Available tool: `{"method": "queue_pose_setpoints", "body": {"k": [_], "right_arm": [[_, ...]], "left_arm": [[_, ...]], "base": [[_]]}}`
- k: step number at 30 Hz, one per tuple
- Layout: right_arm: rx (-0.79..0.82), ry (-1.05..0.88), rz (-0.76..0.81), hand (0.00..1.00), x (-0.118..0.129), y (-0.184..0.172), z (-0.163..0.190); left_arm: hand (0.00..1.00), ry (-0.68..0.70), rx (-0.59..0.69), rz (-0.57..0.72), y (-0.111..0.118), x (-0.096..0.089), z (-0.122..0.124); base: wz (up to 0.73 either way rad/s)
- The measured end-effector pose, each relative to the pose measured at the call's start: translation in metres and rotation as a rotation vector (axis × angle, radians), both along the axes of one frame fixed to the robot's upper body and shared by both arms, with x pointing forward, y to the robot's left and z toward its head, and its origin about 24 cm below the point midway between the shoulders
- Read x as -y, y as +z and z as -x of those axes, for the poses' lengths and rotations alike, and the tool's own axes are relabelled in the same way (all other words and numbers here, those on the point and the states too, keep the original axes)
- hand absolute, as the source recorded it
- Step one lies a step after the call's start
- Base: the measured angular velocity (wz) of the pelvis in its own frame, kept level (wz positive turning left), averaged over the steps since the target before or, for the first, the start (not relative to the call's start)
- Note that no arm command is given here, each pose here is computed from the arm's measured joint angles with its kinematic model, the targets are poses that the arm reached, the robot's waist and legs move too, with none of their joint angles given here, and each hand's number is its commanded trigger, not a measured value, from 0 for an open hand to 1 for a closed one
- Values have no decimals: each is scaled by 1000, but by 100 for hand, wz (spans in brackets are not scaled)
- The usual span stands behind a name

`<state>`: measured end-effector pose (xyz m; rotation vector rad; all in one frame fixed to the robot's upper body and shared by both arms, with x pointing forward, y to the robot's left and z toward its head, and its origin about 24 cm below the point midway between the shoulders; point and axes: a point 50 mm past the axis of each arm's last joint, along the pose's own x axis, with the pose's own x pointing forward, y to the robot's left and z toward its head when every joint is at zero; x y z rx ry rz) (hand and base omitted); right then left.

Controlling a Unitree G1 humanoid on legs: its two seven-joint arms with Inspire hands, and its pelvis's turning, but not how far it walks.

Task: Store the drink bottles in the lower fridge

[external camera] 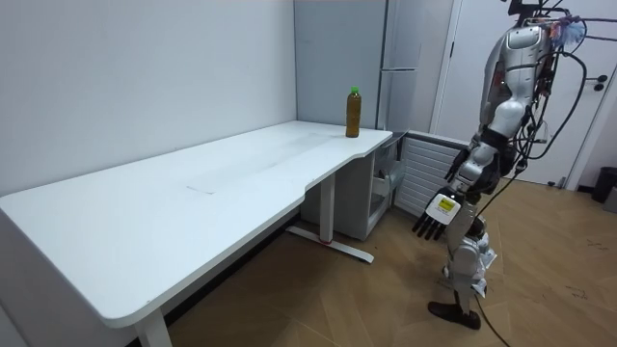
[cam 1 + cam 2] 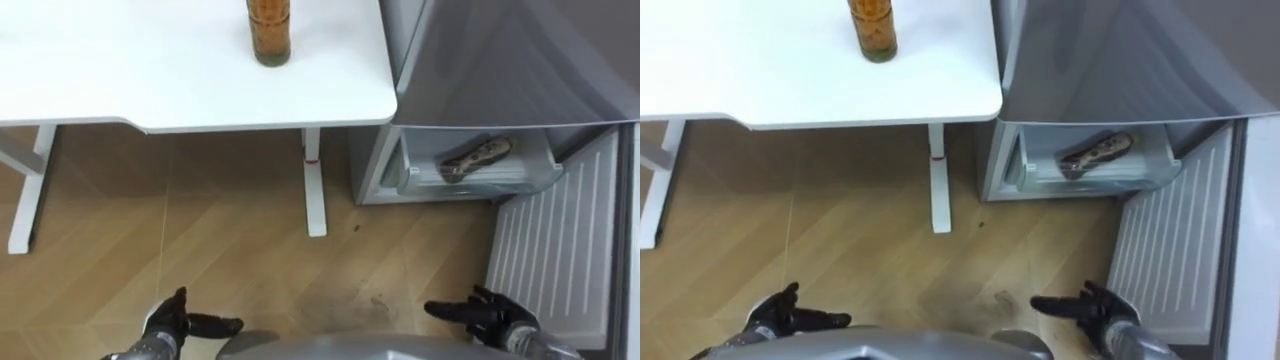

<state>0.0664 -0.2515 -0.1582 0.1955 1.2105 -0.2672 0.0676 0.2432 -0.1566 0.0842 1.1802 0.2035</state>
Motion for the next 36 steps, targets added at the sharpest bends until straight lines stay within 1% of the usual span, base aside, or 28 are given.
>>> {"method": "queue_pose_setpoints", "body": {"k": [5,10,13,15,17,18,20,24,26,27,29,30,32,33,35,36], "right_arm": [[-54,-69,-36,0,-8,-7,20],[-66,-112,-33,0,-4,-7,27],[-81,-93,-22,0,-4,-7,30],[-87,-87,-14,0,-4,-7,31],[-89,-56,1,0,-3,-7,30],[-90,-46,7,0,-3,-7,30],[-95,9,44,0,-1,-6,27],[-99,78,81,0,-1,-6,22],[-100,106,101,0,-1,-6,20],[-100,107,108,0,-2,-6,20],[-99,129,132,0,-3,-6,19],[-96,134,134,0,-3,-6,19],[-83,141,138,0,-4,-6,19],[-82,141,138,0,-4,-6,19],[-81,142,139,0,-4,-6,19],[-80,142,139,0,-4,-6,19]], "left_arm": [[0,131,11,33,-3,4,5],[0,229,21,26,-2,-2,10],[0,298,27,-3,-1,-6,13],[0,326,35,-28,-1,-8,11],[0,398,75,-47,2,-11,5],[0,410,86,-55,4,-13,3],[0,466,144,-90,10,-18,-6],[0,503,228,-148,19,-23,-24],[0,514,323,-180,32,-26,-45],[0,517,349,-192,36,-27,-50],[0,527,454,-257,52,-30,-66],[0,523,480,-279,56,-31,-70],[0,522,588,-342,74,-33,-86],[0,526,621,-350,80,-32,-90],[0,534,765,-385,106,-31,-107],[0,527,796,-402,111,-31,-110]], "base": [[-4],[-1],[-7],[-2],[0],[0],[-2],[3],[5],[0],[-5],[0],[0],[0],[4],[0]]}}
